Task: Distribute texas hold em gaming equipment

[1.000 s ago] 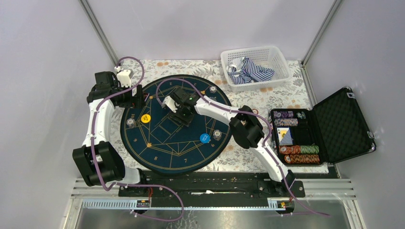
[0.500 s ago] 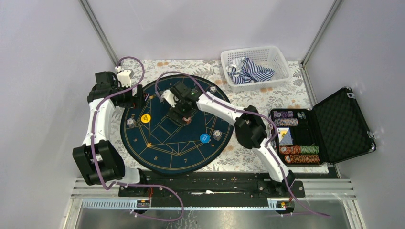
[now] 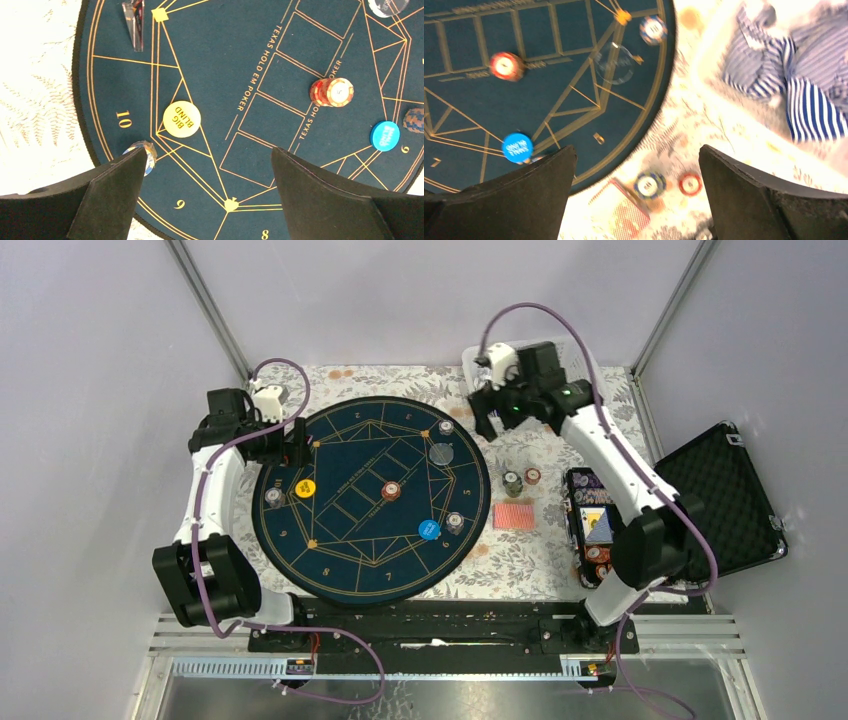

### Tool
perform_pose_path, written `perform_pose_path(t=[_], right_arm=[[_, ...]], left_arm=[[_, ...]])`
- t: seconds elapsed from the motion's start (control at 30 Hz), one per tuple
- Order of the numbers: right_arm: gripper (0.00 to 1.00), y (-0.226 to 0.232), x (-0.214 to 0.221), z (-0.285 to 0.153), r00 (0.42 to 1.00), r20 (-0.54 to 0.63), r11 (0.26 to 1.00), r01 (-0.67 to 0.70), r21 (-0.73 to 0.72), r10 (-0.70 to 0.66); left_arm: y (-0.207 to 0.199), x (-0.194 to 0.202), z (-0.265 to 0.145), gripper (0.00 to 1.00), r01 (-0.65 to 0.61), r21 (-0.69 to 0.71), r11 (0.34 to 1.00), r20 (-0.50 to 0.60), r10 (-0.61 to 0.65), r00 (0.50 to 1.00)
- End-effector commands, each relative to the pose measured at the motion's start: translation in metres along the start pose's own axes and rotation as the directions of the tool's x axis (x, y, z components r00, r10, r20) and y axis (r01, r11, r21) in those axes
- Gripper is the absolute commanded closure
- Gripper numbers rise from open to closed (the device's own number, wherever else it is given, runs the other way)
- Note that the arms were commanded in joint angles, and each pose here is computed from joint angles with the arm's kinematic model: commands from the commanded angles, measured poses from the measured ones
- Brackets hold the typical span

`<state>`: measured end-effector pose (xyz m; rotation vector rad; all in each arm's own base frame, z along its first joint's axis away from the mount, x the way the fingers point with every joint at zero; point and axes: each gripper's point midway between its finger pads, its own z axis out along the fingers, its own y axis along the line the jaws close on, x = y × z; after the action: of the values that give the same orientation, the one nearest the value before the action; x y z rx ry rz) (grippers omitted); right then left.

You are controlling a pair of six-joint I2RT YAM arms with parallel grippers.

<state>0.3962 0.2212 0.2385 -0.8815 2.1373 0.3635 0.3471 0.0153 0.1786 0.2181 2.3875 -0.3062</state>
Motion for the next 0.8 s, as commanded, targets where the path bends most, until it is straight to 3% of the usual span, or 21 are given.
perform_pose_path(t=[0.0, 0.23, 0.4, 0.6, 0.77], right_arm=[[0.00, -0.035, 0.052, -0.013, 0.993, -0.053, 0.995, -0.100, 0.025, 0.101], [0.03, -0.083, 0.130, -0.019, 0.969, -0.126, 0.972, -0.196, 0.131, 0.212], [0.14, -0.103, 0.173, -0.003, 0.943, -0.195, 0.955, -0.234, 0.182, 0.268], [0.30, -0.110, 0.191, 0.019, 0.937, -0.227, 0.957, -0.229, 0.180, 0.266], [0.31, -0.109, 0.201, 0.033, 0.926, -0.255, 0.956, -0.244, 0.161, 0.279]], left_arm=[[-0.010, -0.025, -0.005, 0.01, -0.040, 0.010, 0.999, 0.060, 0.040, 0.997], [-0.019, -0.035, -0.004, 0.01, -0.041, 0.021, 0.999, 0.071, 0.040, 0.997], [-0.024, -0.038, -0.004, 0.01, -0.049, 0.022, 0.999, 0.073, 0.047, 0.996], [-0.022, -0.037, -0.005, 0.01, -0.053, 0.009, 0.999, 0.073, 0.053, 0.996], [-0.021, -0.035, -0.004, 0.01, -0.057, 0.003, 0.998, 0.066, 0.056, 0.996]])
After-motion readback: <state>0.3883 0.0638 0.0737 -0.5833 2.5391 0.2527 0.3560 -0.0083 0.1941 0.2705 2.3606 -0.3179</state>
